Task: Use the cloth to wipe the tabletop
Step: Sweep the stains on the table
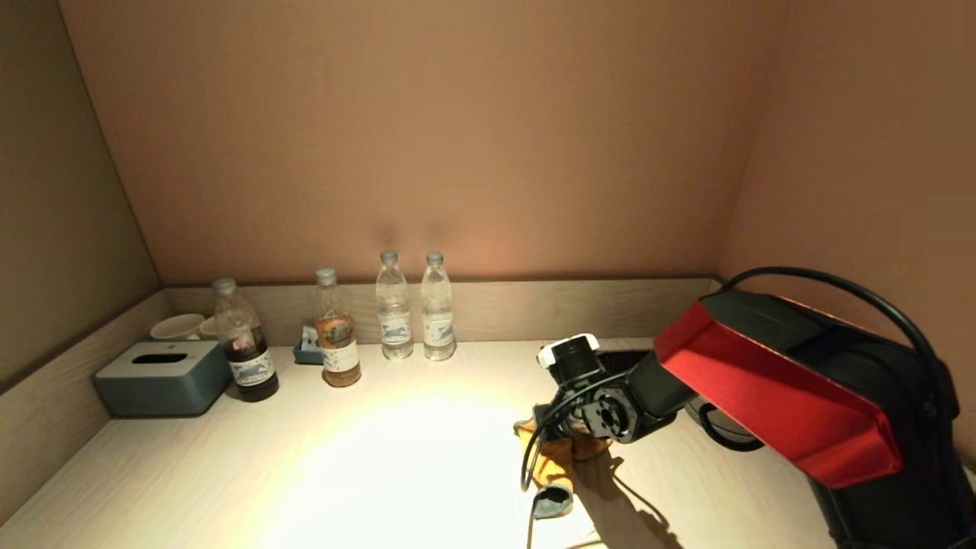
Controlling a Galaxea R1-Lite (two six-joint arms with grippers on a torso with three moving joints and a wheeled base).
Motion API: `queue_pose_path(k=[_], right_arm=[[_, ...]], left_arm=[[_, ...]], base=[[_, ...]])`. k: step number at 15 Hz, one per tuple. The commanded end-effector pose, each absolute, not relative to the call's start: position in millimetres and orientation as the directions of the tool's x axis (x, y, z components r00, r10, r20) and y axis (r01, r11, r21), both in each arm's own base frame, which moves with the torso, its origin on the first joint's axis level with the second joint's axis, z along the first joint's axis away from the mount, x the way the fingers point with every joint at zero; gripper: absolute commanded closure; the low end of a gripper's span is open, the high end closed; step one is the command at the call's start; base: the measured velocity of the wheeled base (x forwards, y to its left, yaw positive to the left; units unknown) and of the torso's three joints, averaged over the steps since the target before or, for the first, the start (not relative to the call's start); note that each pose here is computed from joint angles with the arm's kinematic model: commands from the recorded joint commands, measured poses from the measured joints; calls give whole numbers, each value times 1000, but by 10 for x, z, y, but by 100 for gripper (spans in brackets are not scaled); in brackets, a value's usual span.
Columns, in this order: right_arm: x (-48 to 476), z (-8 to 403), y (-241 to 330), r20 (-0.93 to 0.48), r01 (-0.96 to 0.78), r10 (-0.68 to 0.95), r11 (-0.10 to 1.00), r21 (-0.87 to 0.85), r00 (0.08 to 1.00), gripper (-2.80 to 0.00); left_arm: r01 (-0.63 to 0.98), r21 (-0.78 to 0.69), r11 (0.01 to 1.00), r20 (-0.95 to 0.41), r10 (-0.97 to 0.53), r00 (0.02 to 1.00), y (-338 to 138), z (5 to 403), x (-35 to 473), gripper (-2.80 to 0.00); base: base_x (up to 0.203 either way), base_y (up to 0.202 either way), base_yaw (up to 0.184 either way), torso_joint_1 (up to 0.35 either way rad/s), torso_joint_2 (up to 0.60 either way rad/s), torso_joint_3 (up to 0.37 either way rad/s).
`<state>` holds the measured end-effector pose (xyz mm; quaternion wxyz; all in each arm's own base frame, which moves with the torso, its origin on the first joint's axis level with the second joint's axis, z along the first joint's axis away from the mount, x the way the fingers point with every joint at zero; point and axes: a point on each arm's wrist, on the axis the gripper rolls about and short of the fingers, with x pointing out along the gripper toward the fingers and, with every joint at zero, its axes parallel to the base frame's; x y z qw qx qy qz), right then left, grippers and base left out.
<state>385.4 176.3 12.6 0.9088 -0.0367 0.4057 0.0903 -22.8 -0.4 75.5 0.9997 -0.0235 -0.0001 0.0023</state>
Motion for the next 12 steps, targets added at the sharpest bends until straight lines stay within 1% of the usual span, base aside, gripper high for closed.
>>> queue_pose_path(k=[1, 8, 12], right_arm=[[3835, 35, 1869, -753, -218, 145, 976, 3, 642, 0], [3666, -20, 2264, -753, -315, 209, 949, 2, 624, 0], [3687, 6, 2474, -728, -364, 248, 931, -3, 639, 0]], left_arm=[[-5, -48, 999, -2, 5, 1000, -4, 755, -227, 0], [-5, -48, 999, -2, 5, 1000, -4, 755, -227, 0], [-5, -48, 999, -2, 5, 1000, -4, 755, -227, 0]], base=[[0, 0, 0, 0, 0, 0], [0, 0, 0, 0, 0, 0], [0, 0, 0, 0, 0, 0]])
